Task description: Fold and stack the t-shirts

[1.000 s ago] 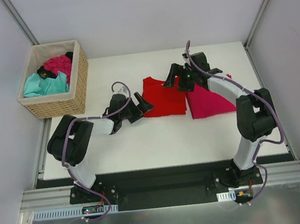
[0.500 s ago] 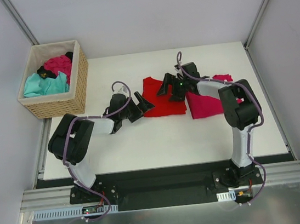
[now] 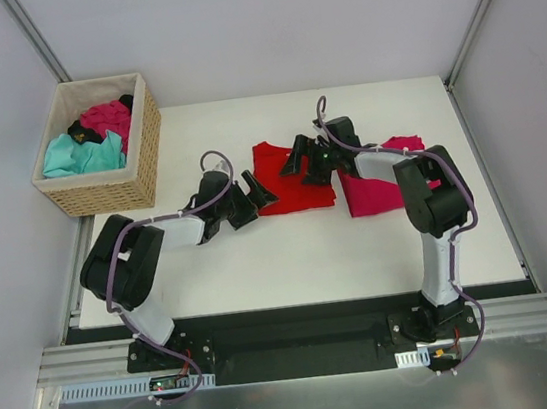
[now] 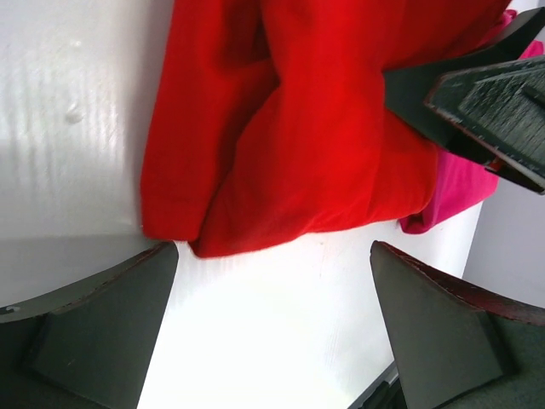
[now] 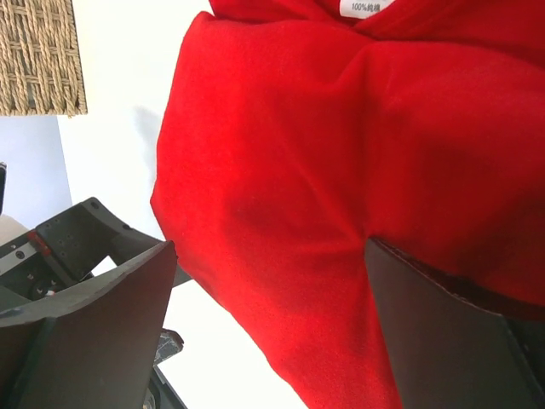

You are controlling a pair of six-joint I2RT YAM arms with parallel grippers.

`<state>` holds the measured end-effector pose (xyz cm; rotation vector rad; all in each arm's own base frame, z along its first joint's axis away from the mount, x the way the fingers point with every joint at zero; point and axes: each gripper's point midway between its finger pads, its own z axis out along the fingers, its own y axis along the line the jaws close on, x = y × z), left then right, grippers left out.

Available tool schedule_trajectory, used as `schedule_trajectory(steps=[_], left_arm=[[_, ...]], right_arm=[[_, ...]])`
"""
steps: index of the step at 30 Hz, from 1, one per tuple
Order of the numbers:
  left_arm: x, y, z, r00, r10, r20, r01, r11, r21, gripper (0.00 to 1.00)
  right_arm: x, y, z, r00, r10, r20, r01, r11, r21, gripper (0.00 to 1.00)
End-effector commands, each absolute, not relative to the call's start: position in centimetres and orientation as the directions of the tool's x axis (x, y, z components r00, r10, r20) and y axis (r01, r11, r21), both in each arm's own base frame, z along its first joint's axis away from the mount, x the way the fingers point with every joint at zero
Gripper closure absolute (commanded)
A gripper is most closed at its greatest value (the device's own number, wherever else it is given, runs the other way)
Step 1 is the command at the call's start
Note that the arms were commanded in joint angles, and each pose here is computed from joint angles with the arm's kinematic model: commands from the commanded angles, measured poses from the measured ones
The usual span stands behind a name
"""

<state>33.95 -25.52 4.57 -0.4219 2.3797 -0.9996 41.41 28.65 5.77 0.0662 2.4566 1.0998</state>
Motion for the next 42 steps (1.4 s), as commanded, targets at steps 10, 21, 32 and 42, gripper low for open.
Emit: schedule_trajectory(steps=[10, 21, 32, 42], left_arm=[[31.5, -21.2, -3.3, -0.836, -0.496, -0.234, -0.336, 0.800, -0.496, 0.01], [34.2, -22.2, -3.1, -0.812, -0.535, -0.234, -0.344, 0.761, -0.550, 0.50], [33.4, -22.2, -2.1, -0.817, -0.530, -0.228, -0.330, 0.754, -0.568, 1.00], [28.7, -20.7, -1.1, -0.837, -0.511, -0.196, -0.326, 0.753, -0.572, 1.00]], right_arm=[[39.3, 28.6, 3.3, -0.927, 0.196, -0.319, -0.091, 0.708, 0.700, 0.03], [38.9, 28.4, 3.7, -0.927, 0.190, -0.322, -0.100, 0.704, 0.704, 0.03], [38.7, 28.7, 4.0, -0.927, 0.189, -0.324, -0.105, 0.698, 0.708, 0.03], [37.0, 27.8, 9.3, -0.880, 0.160, -0.448, -0.200, 0.730, 0.654, 0.03]])
